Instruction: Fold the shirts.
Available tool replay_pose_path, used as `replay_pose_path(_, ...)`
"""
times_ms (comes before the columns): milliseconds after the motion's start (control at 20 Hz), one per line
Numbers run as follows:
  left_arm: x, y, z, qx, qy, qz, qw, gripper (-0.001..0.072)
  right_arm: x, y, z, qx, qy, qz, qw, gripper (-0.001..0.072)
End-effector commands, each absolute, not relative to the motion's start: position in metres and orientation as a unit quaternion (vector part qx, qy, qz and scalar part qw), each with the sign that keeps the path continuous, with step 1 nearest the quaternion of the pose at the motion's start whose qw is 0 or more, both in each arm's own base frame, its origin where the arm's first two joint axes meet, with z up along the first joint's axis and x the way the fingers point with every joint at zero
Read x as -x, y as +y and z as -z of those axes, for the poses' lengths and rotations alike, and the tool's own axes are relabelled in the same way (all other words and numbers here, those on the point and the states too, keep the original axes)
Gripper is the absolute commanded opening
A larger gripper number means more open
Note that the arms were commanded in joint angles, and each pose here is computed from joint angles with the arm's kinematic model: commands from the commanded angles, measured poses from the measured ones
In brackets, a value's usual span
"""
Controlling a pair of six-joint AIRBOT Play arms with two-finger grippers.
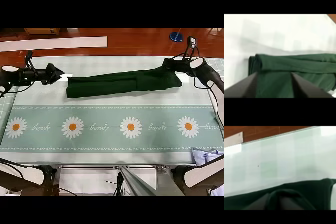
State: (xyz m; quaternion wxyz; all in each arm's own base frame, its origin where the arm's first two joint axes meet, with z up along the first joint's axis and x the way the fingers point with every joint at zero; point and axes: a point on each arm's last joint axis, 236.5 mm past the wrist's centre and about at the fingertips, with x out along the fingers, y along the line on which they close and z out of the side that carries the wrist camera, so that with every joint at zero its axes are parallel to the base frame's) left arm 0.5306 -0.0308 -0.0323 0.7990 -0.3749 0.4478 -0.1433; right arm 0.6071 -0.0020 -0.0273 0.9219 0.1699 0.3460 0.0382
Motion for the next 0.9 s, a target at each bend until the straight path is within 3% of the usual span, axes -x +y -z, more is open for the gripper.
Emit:
replay_pose_path(0,-0.534,-0.026,0.026,0.376,0.446,0.153,0.798,0.0618,-0.611,-0.016,0.004,-0.166,0.320,-0.027,0.933,0.0469)
replay_pose_path(150,-0.522,-0.014,0.007,0.383,0.456,0.184,0.782,0.0618,-0.603,-0.065,-0.044,-0.153,0.285,0.010,0.946,0.0468)
replay_pose_path(300,-0.499,-0.008,-0.008,0.390,0.475,0.217,0.758,0.0605,-0.567,-0.130,-0.038,-0.164,0.360,0.060,0.916,0.0497)
replay_pose_path(350,-0.491,-0.011,-0.011,0.387,0.481,0.232,0.751,0.0604,-0.553,-0.143,-0.027,-0.181,0.392,0.065,0.900,0.0565)
replay_pose_path(400,-0.485,-0.015,-0.013,0.386,0.488,0.244,0.744,0.0603,-0.538,-0.152,-0.014,-0.205,0.423,0.064,0.880,0.0588)
replay_pose_path(650,-0.449,-0.049,-0.023,0.378,0.534,0.312,0.689,0.0598,-0.515,-0.151,0.022,-0.368,0.450,-0.017,0.813,0.0595)
replay_pose_path(850,-0.443,-0.065,-0.024,0.369,0.544,0.330,0.678,0.0596,-0.518,-0.133,0.048,-0.397,0.458,-0.059,0.793,0.0596)
